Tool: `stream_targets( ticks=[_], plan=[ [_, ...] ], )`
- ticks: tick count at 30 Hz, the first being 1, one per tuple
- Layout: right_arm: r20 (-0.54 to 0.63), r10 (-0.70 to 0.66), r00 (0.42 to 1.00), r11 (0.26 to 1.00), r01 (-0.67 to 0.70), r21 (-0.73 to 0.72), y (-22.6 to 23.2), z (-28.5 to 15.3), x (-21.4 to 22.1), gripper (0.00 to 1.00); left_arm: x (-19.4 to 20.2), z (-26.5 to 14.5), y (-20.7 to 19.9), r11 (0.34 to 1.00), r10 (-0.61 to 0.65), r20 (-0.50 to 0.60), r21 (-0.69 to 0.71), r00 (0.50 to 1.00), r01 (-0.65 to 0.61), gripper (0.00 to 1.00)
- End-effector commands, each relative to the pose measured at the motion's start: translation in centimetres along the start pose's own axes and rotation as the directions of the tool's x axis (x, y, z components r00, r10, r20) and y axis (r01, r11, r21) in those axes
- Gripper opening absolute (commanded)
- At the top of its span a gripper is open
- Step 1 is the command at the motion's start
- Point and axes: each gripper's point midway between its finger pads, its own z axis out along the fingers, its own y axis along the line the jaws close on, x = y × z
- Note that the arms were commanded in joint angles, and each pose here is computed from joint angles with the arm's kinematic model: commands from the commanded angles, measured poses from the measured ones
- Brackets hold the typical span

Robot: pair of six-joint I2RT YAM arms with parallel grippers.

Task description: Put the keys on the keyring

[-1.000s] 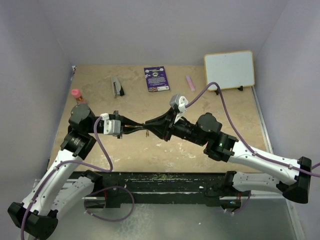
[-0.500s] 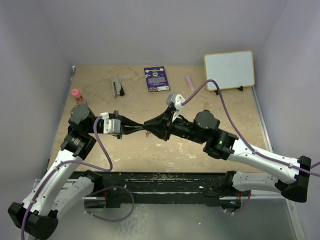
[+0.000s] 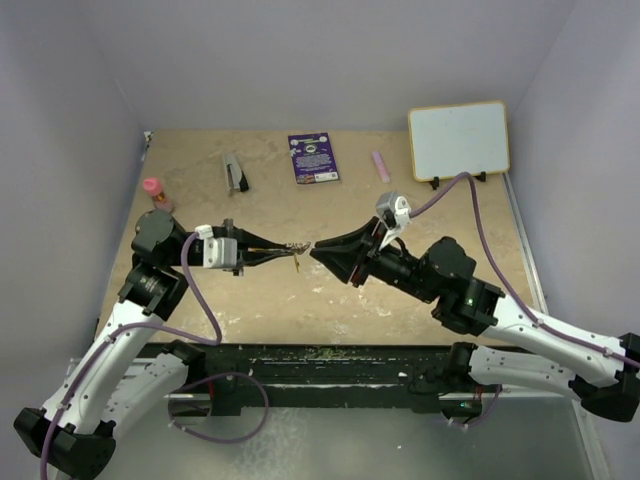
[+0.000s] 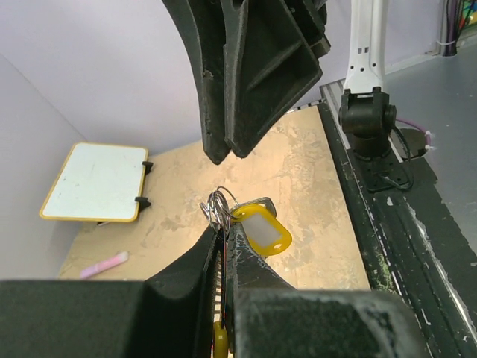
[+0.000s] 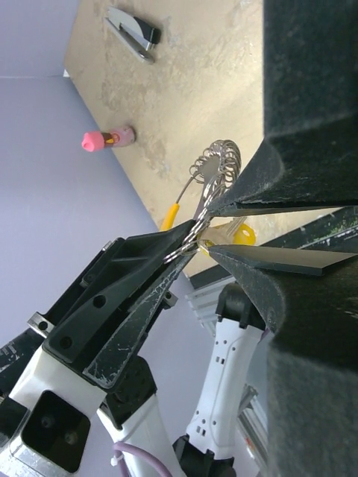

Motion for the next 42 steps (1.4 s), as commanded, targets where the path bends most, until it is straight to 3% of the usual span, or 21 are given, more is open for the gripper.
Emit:
stream_targets(
  ticks=[1, 17, 29, 42],
  plan=[
    [0.031, 0.064, 0.997, 0.998, -0.064, -0.003, 0.4, 0.8, -0.6, 0.26, -2.5, 0.0, 1.3, 0.994, 0.096, 0.031, -0.057, 0.995, -0.094, 0.04],
    [-0.027, 0.095, 0.995, 0.995, -0.096, -0.023, 2.1, 2.8, 1.2, 0.30, -0.5, -0.4, 2.7, 0.982, 0.141, -0.036, -0.124, 0.989, -0.145, 0.04],
    [-0.034, 0.025, 0.999, 0.996, -0.022, 0.091, 1.2, 3.4, 0.4, 0.38, -0.2, -0.4, 2.7, 0.983, 0.129, -0.041, -0.124, 0.991, -0.133, 0.04],
    [-0.086, -0.036, 0.996, 0.977, 0.053, 0.208, -0.1, 4.2, 1.2, 0.38, -0.1, -0.3, 2.8, 0.984, 0.120, -0.043, -0.129, 0.992, -0.124, 0.04]
  ],
)
